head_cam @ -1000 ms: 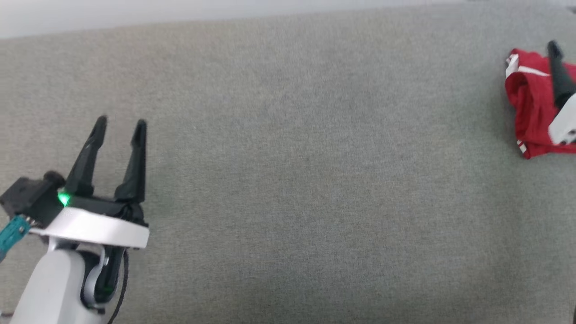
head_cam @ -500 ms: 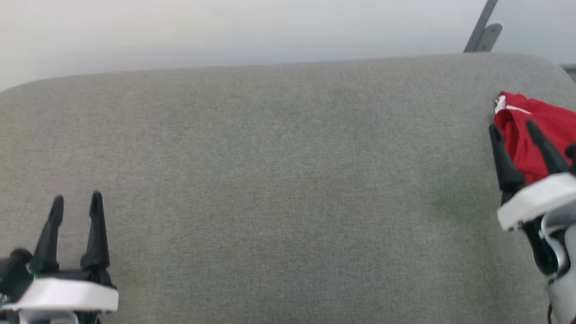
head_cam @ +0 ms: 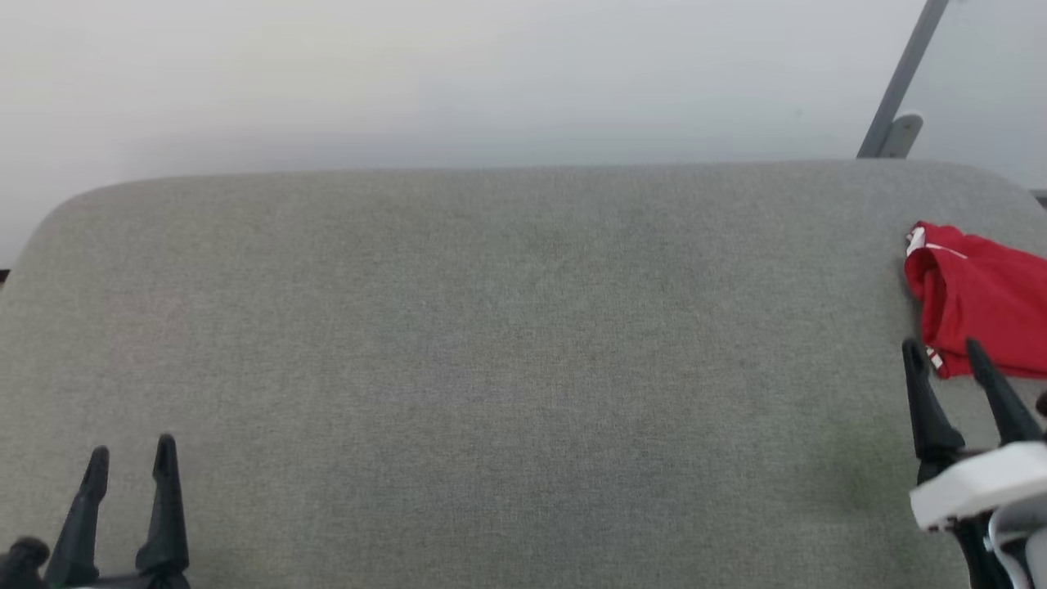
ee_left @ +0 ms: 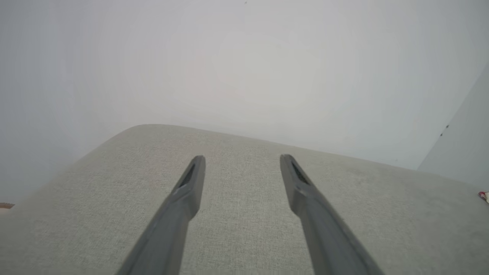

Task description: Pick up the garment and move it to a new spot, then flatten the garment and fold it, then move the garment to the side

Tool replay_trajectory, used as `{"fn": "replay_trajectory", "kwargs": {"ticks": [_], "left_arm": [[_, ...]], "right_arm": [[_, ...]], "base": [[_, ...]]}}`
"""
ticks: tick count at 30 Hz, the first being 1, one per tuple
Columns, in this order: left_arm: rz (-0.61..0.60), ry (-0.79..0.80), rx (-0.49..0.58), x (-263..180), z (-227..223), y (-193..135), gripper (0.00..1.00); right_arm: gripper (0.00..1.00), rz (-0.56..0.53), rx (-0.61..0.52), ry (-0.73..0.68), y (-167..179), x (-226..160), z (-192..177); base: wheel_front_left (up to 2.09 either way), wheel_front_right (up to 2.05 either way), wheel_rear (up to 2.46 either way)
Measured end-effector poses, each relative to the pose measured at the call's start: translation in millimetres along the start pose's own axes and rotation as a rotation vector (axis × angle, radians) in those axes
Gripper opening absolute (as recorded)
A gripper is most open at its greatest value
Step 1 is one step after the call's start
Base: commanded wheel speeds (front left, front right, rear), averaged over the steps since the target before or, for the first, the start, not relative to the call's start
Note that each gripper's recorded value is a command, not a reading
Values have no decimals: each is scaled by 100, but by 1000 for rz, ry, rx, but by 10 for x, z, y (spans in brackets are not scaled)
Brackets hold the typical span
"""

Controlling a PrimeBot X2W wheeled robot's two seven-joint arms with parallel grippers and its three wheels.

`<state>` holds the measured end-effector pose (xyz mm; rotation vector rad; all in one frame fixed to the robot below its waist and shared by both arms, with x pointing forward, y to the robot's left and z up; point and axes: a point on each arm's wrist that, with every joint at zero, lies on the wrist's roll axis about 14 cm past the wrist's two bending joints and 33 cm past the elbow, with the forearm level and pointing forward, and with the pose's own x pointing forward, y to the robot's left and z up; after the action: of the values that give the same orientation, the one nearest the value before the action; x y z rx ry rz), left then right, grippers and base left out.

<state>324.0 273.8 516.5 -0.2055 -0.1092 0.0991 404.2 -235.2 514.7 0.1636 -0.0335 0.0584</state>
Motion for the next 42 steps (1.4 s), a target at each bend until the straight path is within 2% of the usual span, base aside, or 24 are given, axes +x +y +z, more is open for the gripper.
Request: {"fn": "replay_trajectory", "kwargs": {"ticks": [13, 26, 27, 32, 42], "left_arm": [[39, 21, -41, -254, -65, 89, 100], [44, 26, -58, -276, -90, 87, 100], [47, 31, -60, -282, -108, 92, 0], [72, 85, -110, -349, -305, 62, 0], [108, 104, -270, -281, -369, 45, 0]], "right_arm": [[100, -51, 60, 12, -37, -379, -181], [100, -57, 80, 16, 6, -476, -221], [0, -58, 84, 21, 11, -482, -241], [0, -81, 125, 80, 30, -577, -454], [0, -122, 292, 90, 25, -563, -485]], "base": [[0, 0, 0], [0, 0, 0], [0, 0, 0], [0, 0, 0], [0, 0, 0]]}}
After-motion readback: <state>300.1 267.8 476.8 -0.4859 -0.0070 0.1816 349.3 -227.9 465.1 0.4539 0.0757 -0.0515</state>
